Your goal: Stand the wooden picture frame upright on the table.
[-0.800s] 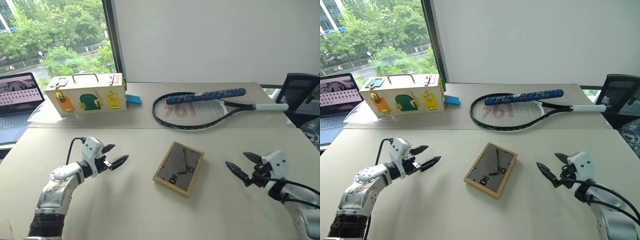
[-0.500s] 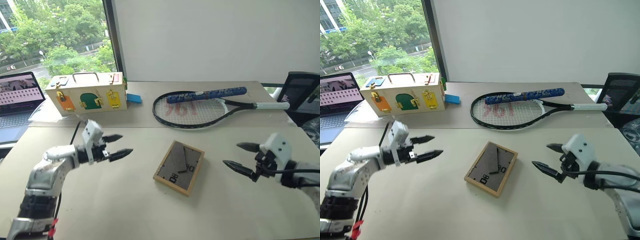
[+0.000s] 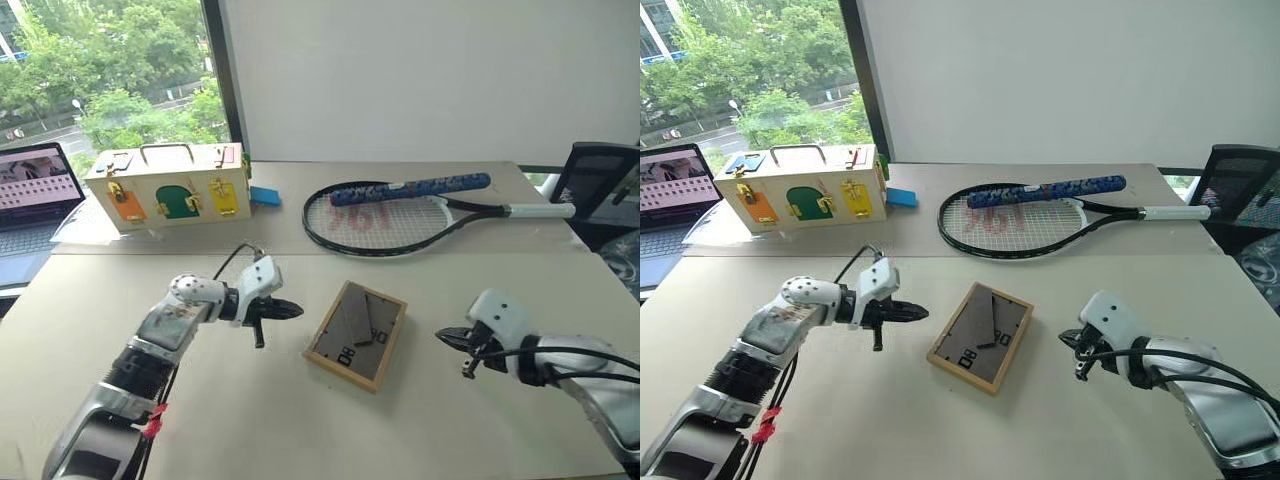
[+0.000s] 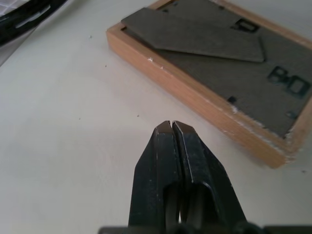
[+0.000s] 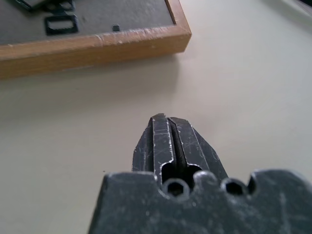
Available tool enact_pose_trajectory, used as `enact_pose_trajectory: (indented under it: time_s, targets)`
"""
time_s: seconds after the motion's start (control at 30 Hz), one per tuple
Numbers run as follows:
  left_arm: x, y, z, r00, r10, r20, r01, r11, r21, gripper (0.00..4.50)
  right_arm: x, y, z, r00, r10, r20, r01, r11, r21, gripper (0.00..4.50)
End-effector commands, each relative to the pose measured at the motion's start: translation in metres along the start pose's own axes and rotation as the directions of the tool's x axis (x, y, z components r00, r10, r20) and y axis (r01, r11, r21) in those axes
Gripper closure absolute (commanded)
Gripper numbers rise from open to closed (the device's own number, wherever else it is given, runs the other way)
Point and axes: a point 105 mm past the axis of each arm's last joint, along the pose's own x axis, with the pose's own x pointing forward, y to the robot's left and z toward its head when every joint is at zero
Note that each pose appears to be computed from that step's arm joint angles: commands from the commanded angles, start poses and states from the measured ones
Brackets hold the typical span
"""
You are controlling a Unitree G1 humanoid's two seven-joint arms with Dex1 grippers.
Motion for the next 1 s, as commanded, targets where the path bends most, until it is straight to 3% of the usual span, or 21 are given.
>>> enact_pose_trajectory:
  time_s: [0.03,0.2,0.33,0.7,0.9,1.0]
  targets:
    - [0.015,-0.011,-0.005,1.0,-0.011,-0.017,0.01,1.0,-0.023,4.5,0.012,0.001,0.007,0.999,0.024,0.034,-0.022,0.998,-0.052,4.46]
    - [0.021,-0.038,-0.003,0.993,-0.116,0.023,0.117,0.987,-0.112,4.5,0.049,0.008,0.017,0.993,0.095,0.07,-0.088,0.992,-0.094,4.46]
    - [0.0,-0.051,-0.027,0.985,-0.165,-0.05,0.151,0.966,-0.208,4.5,0.078,0.025,0.044,0.975,0.19,0.118,-0.169,0.971,-0.167,4.46]
    - [-0.072,-0.022,-0.083,0.961,0.032,-0.274,-0.102,0.964,-0.247,4.5,0.102,0.052,0.056,0.949,0.279,0.148,-0.252,0.951,-0.176,4.46]
    - [-0.066,-0.029,-0.084,0.966,0.027,-0.258,-0.096,0.962,-0.256,4.5,0.112,0.05,0.065,0.946,0.29,0.149,-0.256,0.943,-0.211,4.46]
    - [-0.059,-0.021,-0.077,0.973,0.095,-0.21,-0.148,0.957,-0.251,4.5,0.107,0.035,0.055,0.961,0.254,0.11,-0.225,0.947,-0.228,4.46]
